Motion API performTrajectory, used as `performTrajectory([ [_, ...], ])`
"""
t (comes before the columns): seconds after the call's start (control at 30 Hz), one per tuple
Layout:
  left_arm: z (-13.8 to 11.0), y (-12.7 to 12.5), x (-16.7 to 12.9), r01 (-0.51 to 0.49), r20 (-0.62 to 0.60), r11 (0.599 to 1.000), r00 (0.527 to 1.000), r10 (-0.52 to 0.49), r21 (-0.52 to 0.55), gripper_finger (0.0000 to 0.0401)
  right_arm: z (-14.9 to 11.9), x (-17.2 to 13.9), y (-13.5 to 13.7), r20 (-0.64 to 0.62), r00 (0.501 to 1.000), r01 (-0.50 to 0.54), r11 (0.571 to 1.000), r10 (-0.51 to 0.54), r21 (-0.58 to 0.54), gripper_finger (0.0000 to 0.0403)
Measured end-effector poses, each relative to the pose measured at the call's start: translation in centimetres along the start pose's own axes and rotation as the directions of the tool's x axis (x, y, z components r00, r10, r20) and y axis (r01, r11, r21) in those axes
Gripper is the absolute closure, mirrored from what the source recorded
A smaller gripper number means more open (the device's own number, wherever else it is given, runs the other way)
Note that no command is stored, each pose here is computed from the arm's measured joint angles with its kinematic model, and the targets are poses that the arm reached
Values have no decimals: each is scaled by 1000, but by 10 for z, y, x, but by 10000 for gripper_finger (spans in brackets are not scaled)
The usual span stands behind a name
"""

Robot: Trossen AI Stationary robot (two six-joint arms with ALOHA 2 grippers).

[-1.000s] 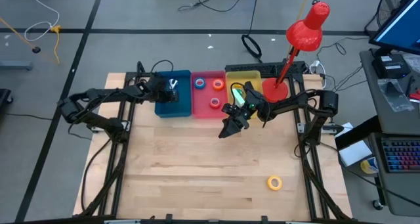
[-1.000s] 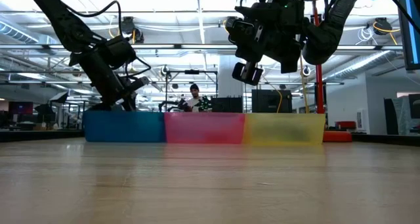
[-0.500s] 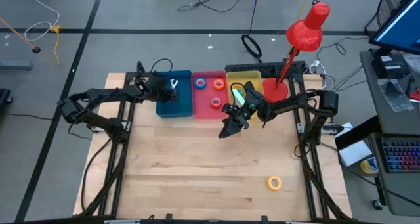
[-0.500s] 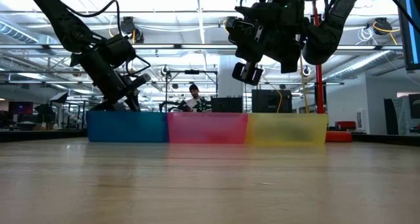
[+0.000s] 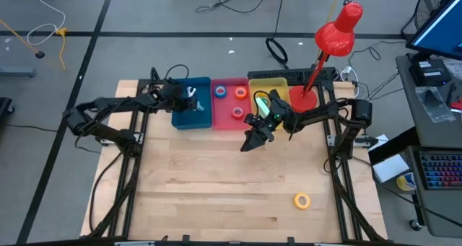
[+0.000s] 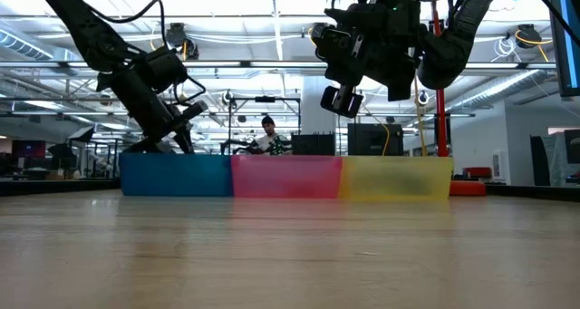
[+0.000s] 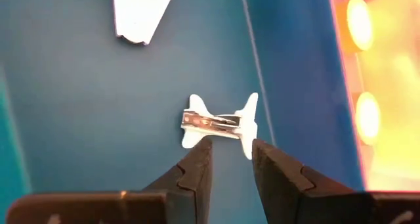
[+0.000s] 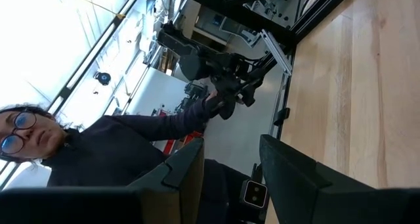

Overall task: Pick and place Stapler, Stapler remover, tape
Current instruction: Put the yellow tape into the pink bin

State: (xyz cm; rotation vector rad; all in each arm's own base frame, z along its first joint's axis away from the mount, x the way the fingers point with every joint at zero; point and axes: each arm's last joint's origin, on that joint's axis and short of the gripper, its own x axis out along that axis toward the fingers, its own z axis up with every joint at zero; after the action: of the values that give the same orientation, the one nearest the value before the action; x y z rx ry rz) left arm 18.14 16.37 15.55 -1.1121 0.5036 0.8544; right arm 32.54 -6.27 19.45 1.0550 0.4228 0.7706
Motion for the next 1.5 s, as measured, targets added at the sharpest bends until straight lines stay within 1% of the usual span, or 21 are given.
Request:
performTrajectory([
  [0.1,3,-3,-7,49,10,999,999,-49,-15,293,0,0,0,0,1000,0,1000,0,-1,261],
  [0.23,9,-16,-26,172,77,983,981,-177,70,293,1,0,2,2,1000,-13,999,14,-32,261],
  [0.3,9,-26,-41,250,98,958,959,-265,138,293,2,0,6,8,999,-32,997,32,-75,261],
  [0.4,5,-38,-66,353,106,908,918,-383,225,293,3,0,10,16,998,-53,992,55,-113,261],
  [0.43,2,-42,-74,380,105,895,905,-412,235,293,3,0,10,17,998,-52,992,55,-114,261],
  [0.5,-7,-46,-85,410,81,885,896,-436,221,293,3,1,9,16,998,-51,993,54,-109,261],
  [0.6,-28,-53,-94,421,1,881,902,-431,215,293,1,3,9,9,999,-51,995,52,-82,261],
  [0.77,-70,-61,-96,328,-89,918,945,-316,222,293,-1,8,10,-4,998,-60,996,59,-73,261],
  [0.87,-92,-69,-98,307,-97,924,951,-293,228,293,-2,11,11,15,998,-55,996,56,-72,261],
  [0.93,-104,-73,-99,293,-79,929,956,-282,228,293,-2,11,12,46,997,-50,995,54,-87,261],
  [1.03,-121,-76,-101,277,-69,935,961,-268,220,293,-1,11,15,61,996,-60,985,71,-161,261],
  [1.1,-132,-77,-101,268,-79,940,963,-257,210,293,1,9,22,73,991,-89,967,109,-239,261],
  [1.2,-146,-79,-101,259,-89,947,965,-246,188,293,5,5,41,84,982,-132,928,171,-349,261],
  [1.33,-165,-80,-101,240,-69,954,970,-231,181,293,5,2,69,56,977,-158,880,204,-448,261],
  [1.4,-175,-80,-101,231,-57,953,973,-224,195,293,3,2,85,40,979,-154,861,198,-485,261],
  [1.5,-187,-82,-101,241,-38,948,970,-238,208,293,-5,4,101,8,992,-107,867,126,-486,261],
])
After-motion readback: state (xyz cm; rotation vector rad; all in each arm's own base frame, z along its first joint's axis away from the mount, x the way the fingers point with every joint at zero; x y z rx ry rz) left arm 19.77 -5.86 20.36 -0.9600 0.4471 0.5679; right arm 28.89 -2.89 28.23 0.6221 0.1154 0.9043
